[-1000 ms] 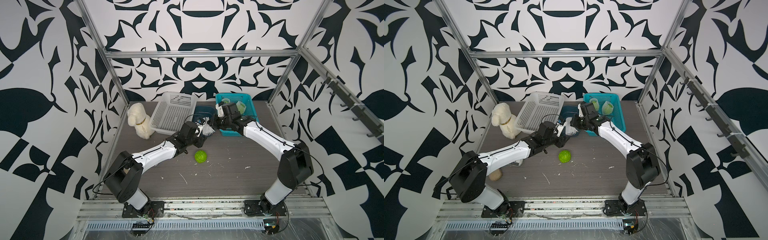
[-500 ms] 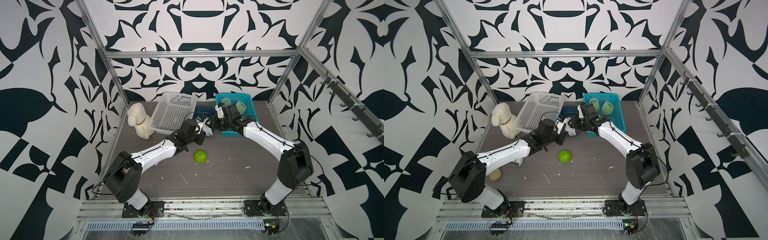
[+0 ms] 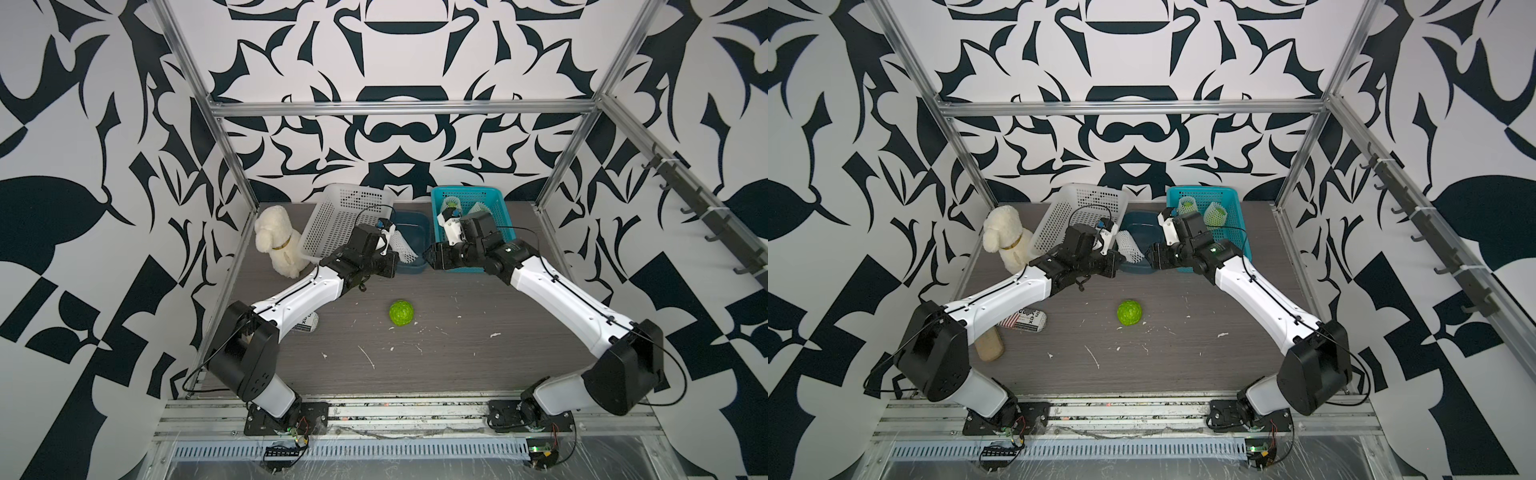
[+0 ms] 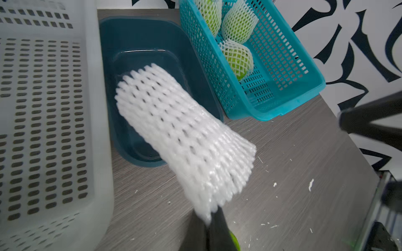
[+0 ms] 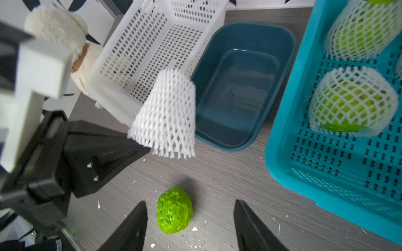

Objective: Sleeve custard apples in foam nets
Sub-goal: Open the foam net.

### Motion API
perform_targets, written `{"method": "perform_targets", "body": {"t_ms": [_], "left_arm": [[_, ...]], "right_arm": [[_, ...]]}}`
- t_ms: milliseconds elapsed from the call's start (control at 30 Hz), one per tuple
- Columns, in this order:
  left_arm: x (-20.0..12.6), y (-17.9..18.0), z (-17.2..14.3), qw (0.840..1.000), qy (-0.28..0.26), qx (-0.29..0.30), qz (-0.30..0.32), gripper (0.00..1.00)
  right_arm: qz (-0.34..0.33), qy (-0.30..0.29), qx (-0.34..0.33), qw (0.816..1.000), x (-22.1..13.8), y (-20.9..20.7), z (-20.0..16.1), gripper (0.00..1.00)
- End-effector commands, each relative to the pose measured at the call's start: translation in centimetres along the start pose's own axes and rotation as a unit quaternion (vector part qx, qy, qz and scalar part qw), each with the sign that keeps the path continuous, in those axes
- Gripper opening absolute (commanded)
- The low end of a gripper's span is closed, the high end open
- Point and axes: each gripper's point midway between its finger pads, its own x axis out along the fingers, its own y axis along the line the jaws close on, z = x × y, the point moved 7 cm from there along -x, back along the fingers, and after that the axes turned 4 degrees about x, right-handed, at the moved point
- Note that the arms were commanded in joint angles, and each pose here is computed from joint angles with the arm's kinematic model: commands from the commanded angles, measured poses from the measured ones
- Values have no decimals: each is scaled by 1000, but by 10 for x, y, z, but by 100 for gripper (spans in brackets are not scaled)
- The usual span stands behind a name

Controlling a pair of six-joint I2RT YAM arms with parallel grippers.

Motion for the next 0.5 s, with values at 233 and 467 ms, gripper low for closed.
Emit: {"method": "perform_targets", "body": {"t_ms": [233,467], "left_arm": [[0,-9,-16,996,65,-35,-50,1],[-5,-12,-17,995,69,-31,-59,1]], "right_arm": [[34,24,-59,997,41,20,-4,66],[-26,-8,-68,997,47,8,5,63]]}}
